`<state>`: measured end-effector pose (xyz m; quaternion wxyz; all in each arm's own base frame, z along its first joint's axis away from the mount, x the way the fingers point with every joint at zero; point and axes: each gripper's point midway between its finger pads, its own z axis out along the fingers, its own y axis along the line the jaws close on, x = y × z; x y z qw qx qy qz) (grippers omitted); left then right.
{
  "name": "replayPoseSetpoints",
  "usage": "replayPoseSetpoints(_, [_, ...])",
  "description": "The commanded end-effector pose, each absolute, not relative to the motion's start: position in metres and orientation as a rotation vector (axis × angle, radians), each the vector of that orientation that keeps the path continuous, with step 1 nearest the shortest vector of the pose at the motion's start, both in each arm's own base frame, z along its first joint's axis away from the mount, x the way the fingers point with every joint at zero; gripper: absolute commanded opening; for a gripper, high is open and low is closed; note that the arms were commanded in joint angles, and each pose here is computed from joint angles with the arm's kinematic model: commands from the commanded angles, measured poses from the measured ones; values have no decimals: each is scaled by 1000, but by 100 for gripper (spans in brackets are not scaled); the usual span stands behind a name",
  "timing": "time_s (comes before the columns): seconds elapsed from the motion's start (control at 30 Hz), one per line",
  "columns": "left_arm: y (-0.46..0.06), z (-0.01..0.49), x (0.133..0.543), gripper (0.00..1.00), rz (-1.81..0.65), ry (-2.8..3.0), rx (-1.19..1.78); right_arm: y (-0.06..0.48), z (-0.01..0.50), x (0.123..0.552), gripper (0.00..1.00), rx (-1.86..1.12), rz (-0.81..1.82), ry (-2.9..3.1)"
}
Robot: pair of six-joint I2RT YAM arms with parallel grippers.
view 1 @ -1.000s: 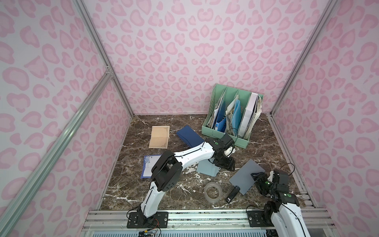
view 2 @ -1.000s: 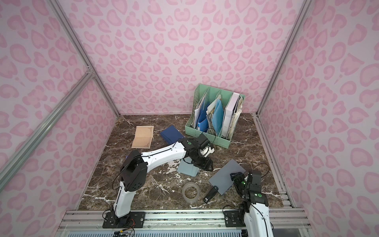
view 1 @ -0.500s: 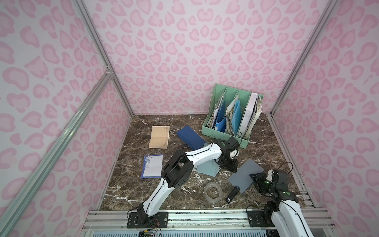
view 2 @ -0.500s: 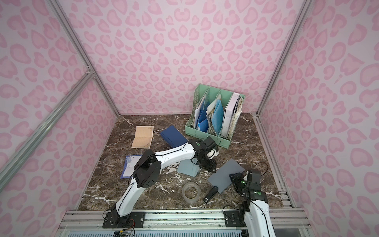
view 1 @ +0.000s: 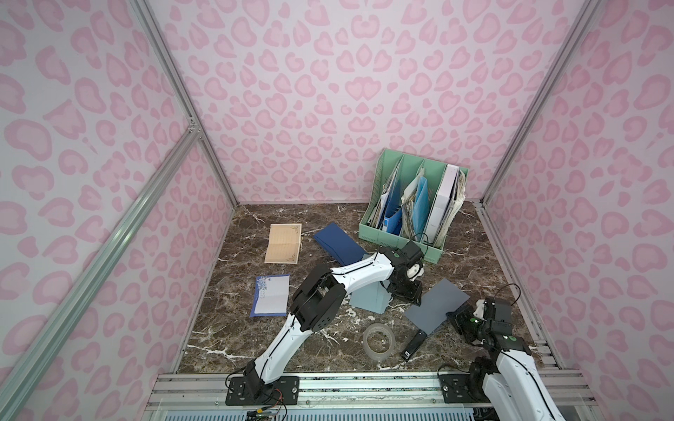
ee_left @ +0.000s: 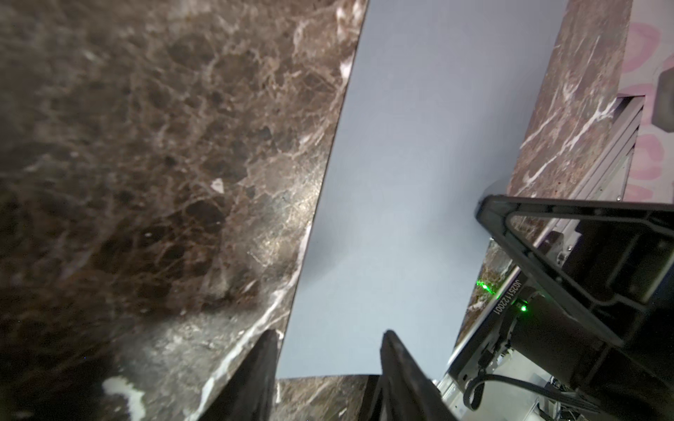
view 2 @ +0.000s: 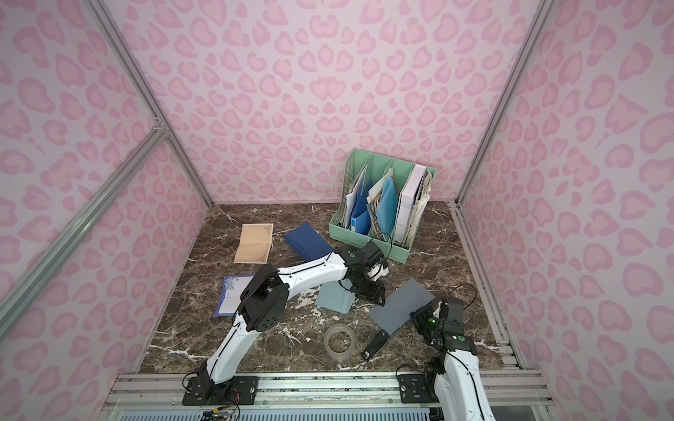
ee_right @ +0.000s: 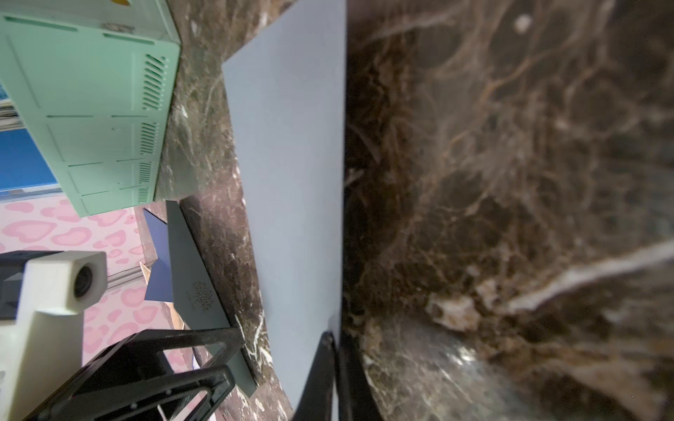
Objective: Take the letter paper out of the envelope
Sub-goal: Pick up the envelope from the center of the board.
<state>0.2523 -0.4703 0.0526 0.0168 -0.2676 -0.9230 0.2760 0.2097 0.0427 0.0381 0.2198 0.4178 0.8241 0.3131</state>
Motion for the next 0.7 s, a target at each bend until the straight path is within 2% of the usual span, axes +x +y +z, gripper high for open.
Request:
replayPoseSetpoints(0.0, [-472,74,258,56,899,-2892,-842,35,54,223,3,1066,808,2249])
replayPoseSetpoints(0.07, [-470,87,265,60,913,-2921,-834,30,69,232,0,1015,765,2242])
replayPoseSetpoints(0.37, [-442,173,312,73,1051,-3089,-714,18,163,275,0,819,684,2173])
replayPoseSetpoints(0.5, [-422,226,333,75,1184,-3118,-569,22,217,293,0,536,556,2146])
replayPoseSetpoints(0.67, [-394,282,345,75,1291,-3087,-306,65,298,307,0,59,334,1994])
